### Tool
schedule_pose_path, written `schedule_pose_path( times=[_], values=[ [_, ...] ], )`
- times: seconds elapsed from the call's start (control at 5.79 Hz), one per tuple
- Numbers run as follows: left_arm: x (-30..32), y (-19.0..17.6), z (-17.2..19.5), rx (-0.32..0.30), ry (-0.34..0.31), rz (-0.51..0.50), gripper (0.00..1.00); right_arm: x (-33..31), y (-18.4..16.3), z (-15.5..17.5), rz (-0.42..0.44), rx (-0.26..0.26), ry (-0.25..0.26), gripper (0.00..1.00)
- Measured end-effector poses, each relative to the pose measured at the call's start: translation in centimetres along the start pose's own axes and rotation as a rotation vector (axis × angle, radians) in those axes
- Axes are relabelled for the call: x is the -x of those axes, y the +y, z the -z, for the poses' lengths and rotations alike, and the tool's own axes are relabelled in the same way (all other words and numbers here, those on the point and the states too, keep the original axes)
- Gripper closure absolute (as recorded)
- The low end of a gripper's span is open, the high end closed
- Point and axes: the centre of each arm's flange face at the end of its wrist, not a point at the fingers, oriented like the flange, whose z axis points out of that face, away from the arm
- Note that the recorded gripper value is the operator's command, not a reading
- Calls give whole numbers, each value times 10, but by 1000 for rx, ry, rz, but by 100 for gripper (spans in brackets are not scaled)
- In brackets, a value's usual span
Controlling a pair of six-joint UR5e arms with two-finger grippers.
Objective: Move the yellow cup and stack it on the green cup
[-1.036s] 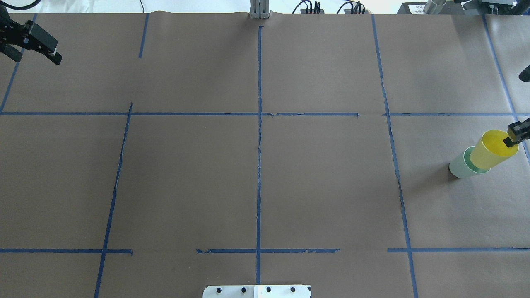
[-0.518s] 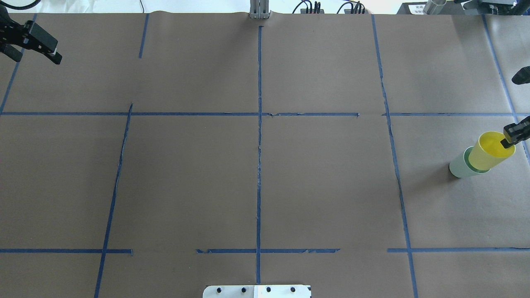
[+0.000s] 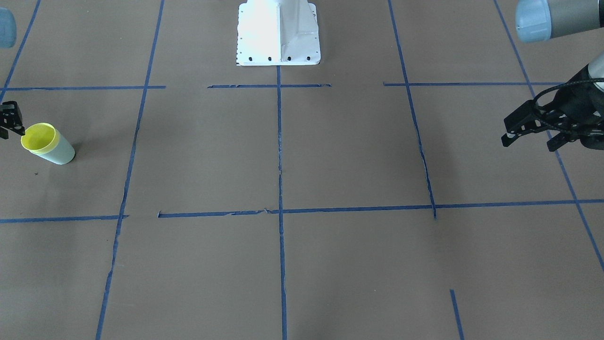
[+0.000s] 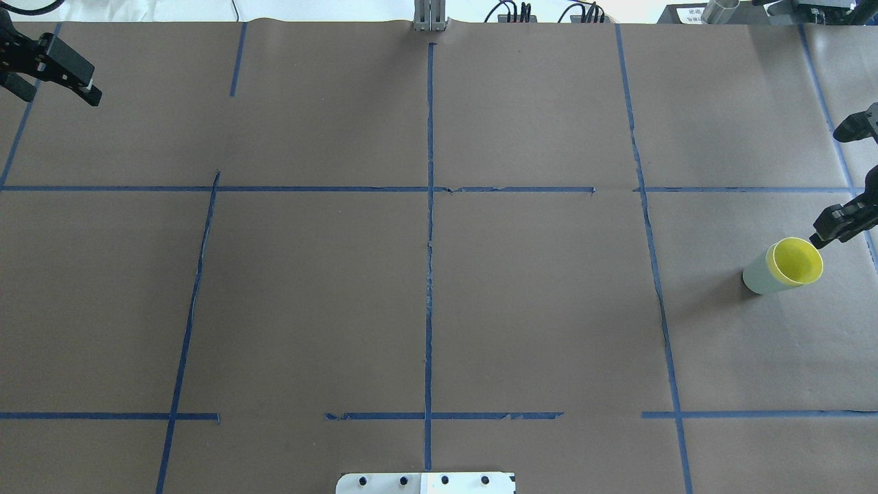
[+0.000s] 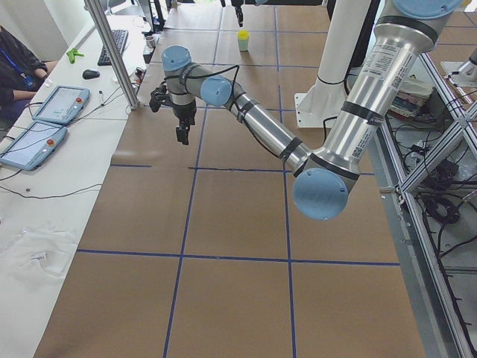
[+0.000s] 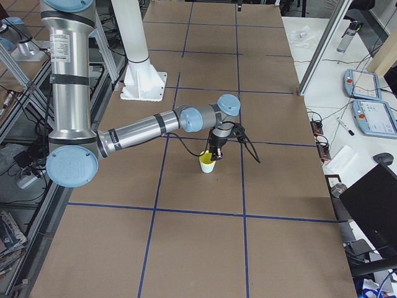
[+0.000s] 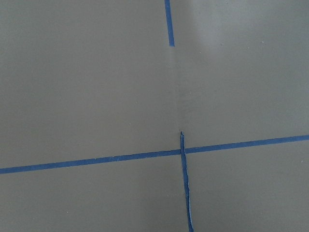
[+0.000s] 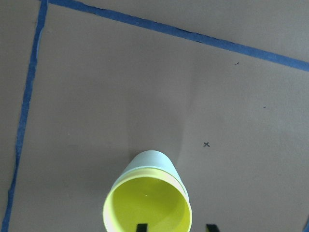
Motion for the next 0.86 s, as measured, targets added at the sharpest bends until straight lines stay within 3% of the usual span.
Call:
schedule_pose_path(
  times=[0.35,0.52,0.86],
  values=[
    [10,5,-8,8,-7,-27,0,-30,-2,34,-19,-68,5,0],
    [30,13,-21,27,-17,-100,0,-59,4,52,-16,-103,14,0],
    [106,23,-30,51,-50,-219,0,-121,44,67,-48,-129,25,0]
  ],
)
